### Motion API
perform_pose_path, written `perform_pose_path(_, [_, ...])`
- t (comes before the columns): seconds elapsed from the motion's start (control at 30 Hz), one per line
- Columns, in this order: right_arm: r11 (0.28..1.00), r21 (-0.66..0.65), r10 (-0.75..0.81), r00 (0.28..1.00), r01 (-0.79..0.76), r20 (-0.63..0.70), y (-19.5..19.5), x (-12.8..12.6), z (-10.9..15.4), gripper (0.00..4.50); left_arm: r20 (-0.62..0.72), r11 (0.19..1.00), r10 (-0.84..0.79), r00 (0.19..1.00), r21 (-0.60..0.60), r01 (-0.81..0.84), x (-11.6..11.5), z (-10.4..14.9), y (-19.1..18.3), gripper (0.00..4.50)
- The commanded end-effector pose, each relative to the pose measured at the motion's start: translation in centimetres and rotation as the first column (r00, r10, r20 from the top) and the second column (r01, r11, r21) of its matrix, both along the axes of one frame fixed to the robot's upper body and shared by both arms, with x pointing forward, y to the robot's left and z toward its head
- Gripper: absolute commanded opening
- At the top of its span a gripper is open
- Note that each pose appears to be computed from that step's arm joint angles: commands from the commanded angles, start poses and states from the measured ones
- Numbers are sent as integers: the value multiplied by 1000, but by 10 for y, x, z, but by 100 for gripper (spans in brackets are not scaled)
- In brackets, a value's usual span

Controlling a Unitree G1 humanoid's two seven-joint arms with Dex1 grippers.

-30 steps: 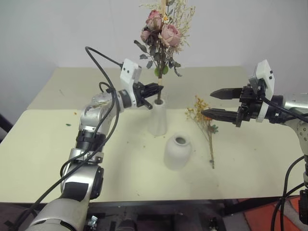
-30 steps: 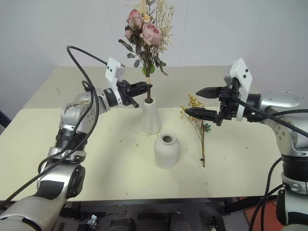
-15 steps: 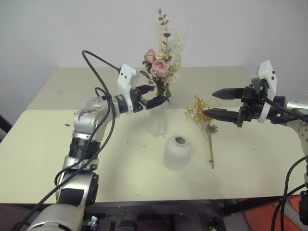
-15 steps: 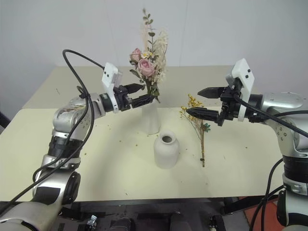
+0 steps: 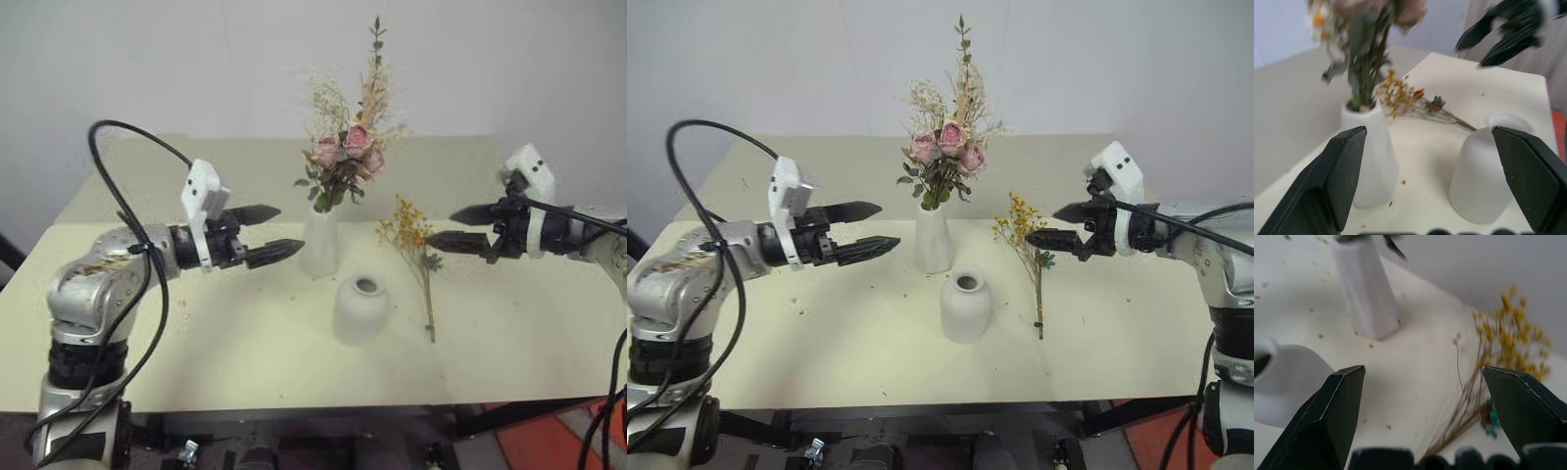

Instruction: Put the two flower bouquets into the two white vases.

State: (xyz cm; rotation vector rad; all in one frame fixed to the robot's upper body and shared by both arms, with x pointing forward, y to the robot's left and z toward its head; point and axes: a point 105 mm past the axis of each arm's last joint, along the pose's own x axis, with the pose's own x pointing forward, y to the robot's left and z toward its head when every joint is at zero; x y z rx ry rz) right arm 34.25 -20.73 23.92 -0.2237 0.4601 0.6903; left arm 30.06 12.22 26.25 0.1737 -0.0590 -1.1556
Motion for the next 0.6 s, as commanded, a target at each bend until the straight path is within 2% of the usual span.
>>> perform_pose_path(0.03, [993,-3,-113,986,114,-125,-5,5,-5,450,99,991,-134,986,13,133,-18,18,-3,448])
perform_pose_path(0.13, [986,-31,-165,958,163,-232,-5,7,-17,450,102,972,-232,967,43,229,-26,22,-5,448])
perform_pose_path(0.3, [962,-151,-267,891,226,-367,-6,13,-45,450,90,930,-365,927,92,357,-32,24,-7,448])
perform_pose_path(0.6, [926,-282,-354,842,253,-407,-2,32,-73,450,79,914,-400,913,103,392,-31,22,-7,448])
